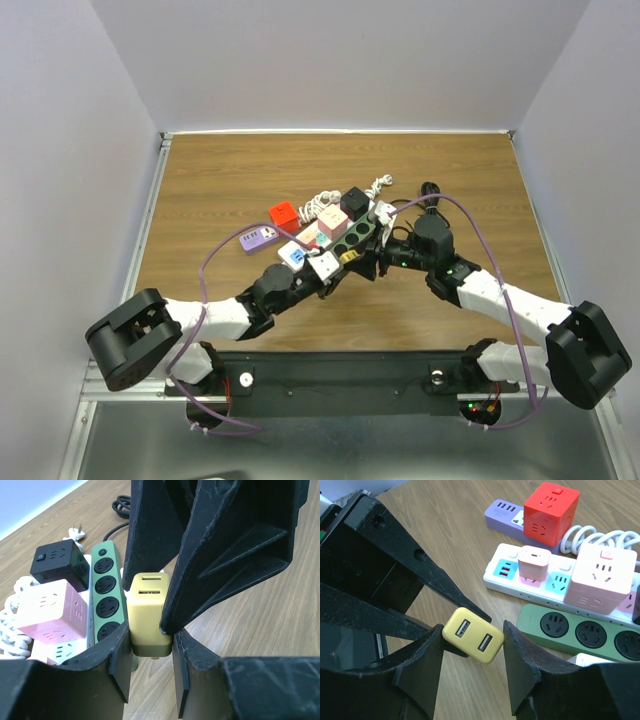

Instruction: Insert the plug

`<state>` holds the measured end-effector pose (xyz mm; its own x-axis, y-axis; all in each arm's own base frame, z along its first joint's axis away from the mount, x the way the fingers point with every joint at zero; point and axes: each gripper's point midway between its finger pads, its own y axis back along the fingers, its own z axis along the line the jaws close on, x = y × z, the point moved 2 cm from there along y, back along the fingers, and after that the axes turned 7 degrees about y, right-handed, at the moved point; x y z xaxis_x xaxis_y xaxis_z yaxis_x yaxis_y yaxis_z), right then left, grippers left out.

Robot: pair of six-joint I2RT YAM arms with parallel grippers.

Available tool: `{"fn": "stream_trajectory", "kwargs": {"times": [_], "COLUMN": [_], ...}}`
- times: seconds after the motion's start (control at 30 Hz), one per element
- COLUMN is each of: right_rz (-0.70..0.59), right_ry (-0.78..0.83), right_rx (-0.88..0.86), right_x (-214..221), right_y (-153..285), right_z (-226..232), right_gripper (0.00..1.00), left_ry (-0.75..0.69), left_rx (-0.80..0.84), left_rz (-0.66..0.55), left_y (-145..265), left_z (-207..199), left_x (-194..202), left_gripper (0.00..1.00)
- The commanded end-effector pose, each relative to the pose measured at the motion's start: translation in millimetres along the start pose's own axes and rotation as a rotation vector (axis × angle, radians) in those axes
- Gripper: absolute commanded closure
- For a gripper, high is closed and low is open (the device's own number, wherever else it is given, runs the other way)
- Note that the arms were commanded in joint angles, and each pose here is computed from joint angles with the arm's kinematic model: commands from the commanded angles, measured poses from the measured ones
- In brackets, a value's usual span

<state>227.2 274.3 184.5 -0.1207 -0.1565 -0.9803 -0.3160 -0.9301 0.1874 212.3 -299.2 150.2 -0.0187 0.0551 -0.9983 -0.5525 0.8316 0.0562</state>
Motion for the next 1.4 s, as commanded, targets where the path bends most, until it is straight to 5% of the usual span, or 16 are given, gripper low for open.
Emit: {"fn": "stream_trajectory", "kwargs": {"times": [0.0, 0.3, 0.77, 1.37], "right_rz": [-0.078, -0.147, -0.225, -0.14], "right_ry": [-0.044, -0.093, -0.085, -0.105], "right_rx": [0.002, 0.104, 0.182, 0.149], "right_x": [-29.7, -40.9, -49.6, -28.2], "right_y": [-4.9, -2.0, 6.5, -7.0], "right_z": [1.6, -10.0, -17.2, -11.1], "right_gripper": [0.71, 0.28, 0.27, 0.37], "left_ry": [0.014, 0.066, 0.095, 0.104], "left_rx": [-0.018, -0.085, -0.125, -0.185], "left_rz": [-0.205, -0.281, -0.309, -0.341], "left_y": [-0.1, 4.9, 2.7, 2.1], "left_z": [-2.0, -0.4, 1.8, 6.8], "left_x": [-42.9, -52.7, -56.1, -65.2], "left_gripper": [1.0, 1.0, 1.0, 1.0]}}
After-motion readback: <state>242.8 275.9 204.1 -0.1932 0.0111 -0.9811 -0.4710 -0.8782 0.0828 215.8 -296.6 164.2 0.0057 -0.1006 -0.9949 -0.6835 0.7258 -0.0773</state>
